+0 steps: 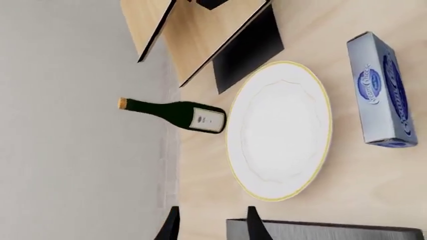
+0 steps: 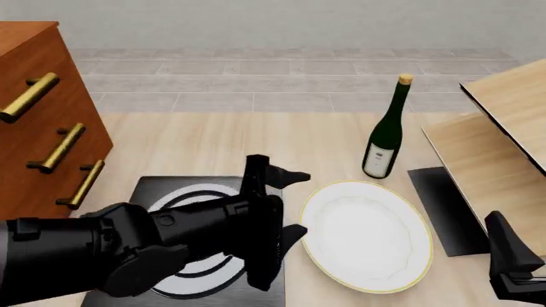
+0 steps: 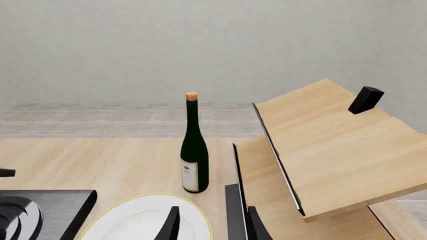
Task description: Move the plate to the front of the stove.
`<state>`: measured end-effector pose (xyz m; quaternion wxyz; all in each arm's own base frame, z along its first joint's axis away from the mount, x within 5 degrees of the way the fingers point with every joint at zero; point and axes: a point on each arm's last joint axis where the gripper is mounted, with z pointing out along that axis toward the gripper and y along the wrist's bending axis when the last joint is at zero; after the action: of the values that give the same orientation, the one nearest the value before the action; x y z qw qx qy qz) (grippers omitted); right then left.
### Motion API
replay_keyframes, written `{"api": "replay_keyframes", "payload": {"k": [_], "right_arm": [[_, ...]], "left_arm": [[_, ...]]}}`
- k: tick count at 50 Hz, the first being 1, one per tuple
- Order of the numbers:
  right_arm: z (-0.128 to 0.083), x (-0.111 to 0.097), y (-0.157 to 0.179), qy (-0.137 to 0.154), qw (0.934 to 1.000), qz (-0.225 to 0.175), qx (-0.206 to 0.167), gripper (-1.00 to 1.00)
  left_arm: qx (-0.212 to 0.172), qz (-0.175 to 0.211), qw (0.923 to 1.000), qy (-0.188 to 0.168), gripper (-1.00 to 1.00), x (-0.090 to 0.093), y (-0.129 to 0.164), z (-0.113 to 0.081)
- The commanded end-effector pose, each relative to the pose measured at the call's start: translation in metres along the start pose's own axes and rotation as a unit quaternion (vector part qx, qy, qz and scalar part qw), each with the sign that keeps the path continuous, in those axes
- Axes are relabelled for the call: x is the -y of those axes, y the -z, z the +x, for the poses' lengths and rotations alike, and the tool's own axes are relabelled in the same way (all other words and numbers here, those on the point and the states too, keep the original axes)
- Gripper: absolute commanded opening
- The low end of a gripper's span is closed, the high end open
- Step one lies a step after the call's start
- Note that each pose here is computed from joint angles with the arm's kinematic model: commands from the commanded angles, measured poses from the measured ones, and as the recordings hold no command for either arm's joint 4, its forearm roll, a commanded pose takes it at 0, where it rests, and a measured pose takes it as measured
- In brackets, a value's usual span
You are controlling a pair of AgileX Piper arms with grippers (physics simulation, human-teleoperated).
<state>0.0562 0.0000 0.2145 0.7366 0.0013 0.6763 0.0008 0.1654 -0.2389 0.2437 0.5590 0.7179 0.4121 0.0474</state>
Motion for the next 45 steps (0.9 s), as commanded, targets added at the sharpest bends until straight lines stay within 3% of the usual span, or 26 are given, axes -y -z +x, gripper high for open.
{"api": "replay_keyframes", "payload": {"k": [1, 45], "right_arm": [[0.0, 0.0, 0.0, -0.001, 1.0, 0.0, 0.0, 1.0], [0.0, 0.0, 0.0, 0.0, 1.0, 0.0, 0.0, 1.0]], "left_arm": [[0.003, 0.026, 0.9995, -0.017, 1.0, 0.01, -0.01, -0.005], [0.039, 0.088, 0.9949, -0.032, 1.0, 0.037, 0.001, -0.033]]}}
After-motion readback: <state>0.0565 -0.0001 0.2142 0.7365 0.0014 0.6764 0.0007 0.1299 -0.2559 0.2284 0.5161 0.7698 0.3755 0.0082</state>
